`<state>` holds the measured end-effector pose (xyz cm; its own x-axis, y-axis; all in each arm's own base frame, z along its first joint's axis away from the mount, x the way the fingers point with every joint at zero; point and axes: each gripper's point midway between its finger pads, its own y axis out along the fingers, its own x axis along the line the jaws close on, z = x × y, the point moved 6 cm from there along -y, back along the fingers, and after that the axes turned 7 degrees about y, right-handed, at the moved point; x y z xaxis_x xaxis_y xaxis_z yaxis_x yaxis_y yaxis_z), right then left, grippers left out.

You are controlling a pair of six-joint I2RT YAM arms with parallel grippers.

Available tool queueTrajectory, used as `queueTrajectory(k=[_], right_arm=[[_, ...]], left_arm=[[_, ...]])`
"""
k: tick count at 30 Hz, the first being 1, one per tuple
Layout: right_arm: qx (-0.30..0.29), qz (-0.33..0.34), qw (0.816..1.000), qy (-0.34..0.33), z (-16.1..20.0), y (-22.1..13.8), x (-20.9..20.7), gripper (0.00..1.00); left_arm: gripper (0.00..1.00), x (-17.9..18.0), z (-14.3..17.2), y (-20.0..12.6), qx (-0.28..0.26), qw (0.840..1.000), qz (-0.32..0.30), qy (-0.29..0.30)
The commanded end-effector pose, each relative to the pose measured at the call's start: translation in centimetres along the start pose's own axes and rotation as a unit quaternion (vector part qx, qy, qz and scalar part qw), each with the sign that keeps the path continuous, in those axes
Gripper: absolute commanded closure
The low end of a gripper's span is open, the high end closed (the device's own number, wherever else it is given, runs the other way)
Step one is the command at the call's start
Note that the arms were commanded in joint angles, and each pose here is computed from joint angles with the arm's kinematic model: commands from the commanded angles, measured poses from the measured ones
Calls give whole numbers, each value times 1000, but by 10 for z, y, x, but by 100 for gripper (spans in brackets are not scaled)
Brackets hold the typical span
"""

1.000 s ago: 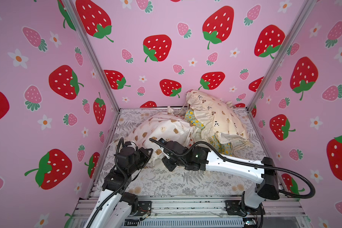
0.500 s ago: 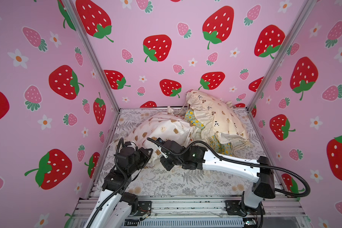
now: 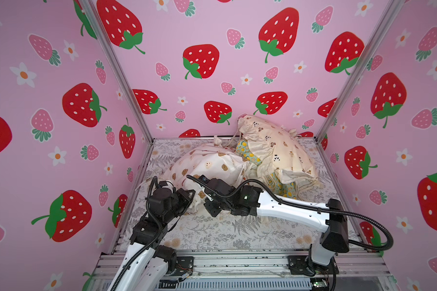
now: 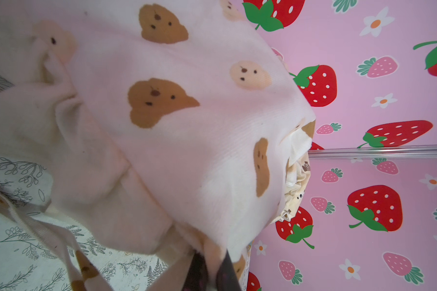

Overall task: Zip up pillowcases
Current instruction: Zip the zipper on the pillowcase.

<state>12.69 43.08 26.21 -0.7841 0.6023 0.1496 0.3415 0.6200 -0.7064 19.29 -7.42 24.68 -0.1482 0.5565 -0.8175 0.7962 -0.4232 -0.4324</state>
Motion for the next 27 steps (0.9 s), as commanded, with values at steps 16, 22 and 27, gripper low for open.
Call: queueTrajectory(k=[16,22,27], right_arm=[[-8,-18,999,49,-7,-14,-2,100],[-8,-30,996,82,-9,-16,-13,97],[-8,-84,985,148,-3,-19,-14,84]], left_arm=[[100,-14,-12,-18,-41,999,14,-6],[100,-18,-14,-20,-45,999,19,-4],[100,-18,-12,-19,-39,999,23,-8]])
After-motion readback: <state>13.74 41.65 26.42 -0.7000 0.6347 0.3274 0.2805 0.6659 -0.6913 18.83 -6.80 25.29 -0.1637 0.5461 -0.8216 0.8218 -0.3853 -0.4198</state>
